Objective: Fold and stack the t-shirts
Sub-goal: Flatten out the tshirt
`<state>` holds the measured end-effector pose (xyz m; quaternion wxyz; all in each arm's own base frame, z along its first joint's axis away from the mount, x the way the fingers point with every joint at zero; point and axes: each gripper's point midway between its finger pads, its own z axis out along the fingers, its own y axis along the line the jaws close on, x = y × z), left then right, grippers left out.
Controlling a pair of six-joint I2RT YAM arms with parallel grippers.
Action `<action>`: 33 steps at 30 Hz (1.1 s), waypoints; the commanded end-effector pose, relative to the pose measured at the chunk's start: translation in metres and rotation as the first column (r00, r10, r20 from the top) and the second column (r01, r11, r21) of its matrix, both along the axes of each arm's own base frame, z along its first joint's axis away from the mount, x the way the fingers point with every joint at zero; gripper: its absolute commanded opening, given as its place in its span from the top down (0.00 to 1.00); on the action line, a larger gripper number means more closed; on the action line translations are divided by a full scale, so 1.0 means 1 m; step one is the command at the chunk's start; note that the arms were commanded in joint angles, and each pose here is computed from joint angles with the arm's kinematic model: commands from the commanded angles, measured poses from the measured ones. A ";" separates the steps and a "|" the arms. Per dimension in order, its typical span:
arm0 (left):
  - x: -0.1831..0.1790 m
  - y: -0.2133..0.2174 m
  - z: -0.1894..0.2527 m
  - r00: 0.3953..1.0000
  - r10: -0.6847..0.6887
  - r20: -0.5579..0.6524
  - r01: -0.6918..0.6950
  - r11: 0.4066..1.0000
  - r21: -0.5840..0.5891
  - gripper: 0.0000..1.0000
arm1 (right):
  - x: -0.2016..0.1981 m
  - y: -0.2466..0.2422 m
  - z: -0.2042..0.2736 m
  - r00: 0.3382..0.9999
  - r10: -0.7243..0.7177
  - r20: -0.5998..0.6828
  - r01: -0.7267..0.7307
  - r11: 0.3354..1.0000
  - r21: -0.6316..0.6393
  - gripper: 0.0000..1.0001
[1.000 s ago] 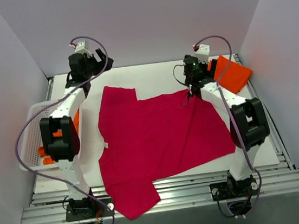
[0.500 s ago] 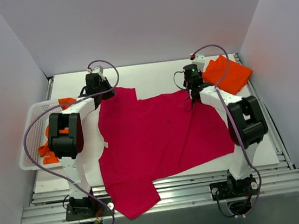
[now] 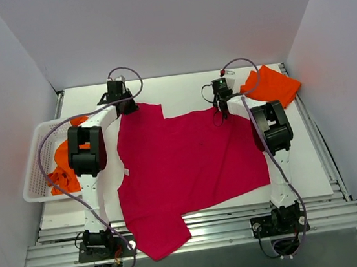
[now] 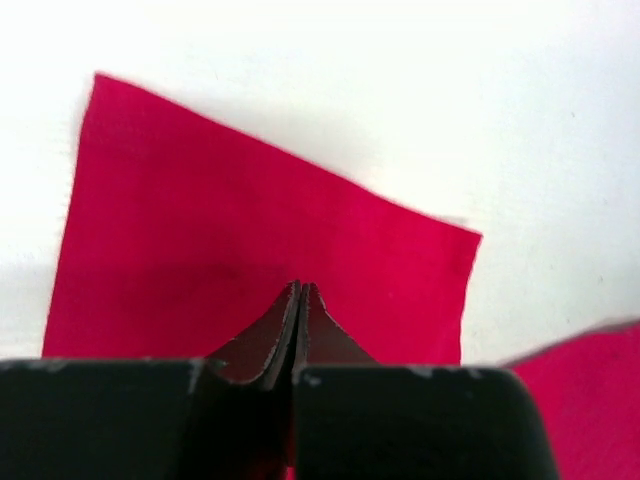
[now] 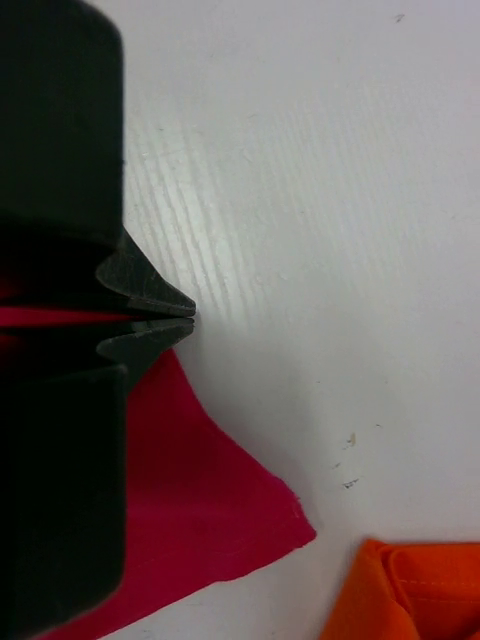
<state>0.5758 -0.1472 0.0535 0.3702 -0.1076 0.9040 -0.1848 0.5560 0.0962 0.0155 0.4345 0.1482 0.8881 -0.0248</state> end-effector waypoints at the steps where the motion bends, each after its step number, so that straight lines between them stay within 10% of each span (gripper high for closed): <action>1: 0.013 0.012 -0.004 0.999 0.036 -0.040 -0.034 0.998 0.044 0.98 | 0.009 -0.008 -0.001 0.999 -0.037 -0.021 0.037 0.999 0.029 1.00; 18: 0.069 0.028 -0.022 0.992 0.104 -0.073 -0.099 0.993 0.063 0.98 | 0.077 -0.020 0.011 0.995 -0.045 0.093 0.030 0.987 0.156 1.00; 25: 0.101 0.030 -0.006 0.994 0.112 0.021 -0.111 0.993 -0.025 0.98 | 0.085 -0.033 0.083 0.964 -0.073 0.255 0.041 0.990 0.131 0.27; 33: 0.127 0.021 -0.002 0.989 0.086 0.124 -0.063 0.982 -0.178 0.97 | 0.020 -0.057 0.178 0.883 -0.143 0.447 0.104 0.989 0.109 0.23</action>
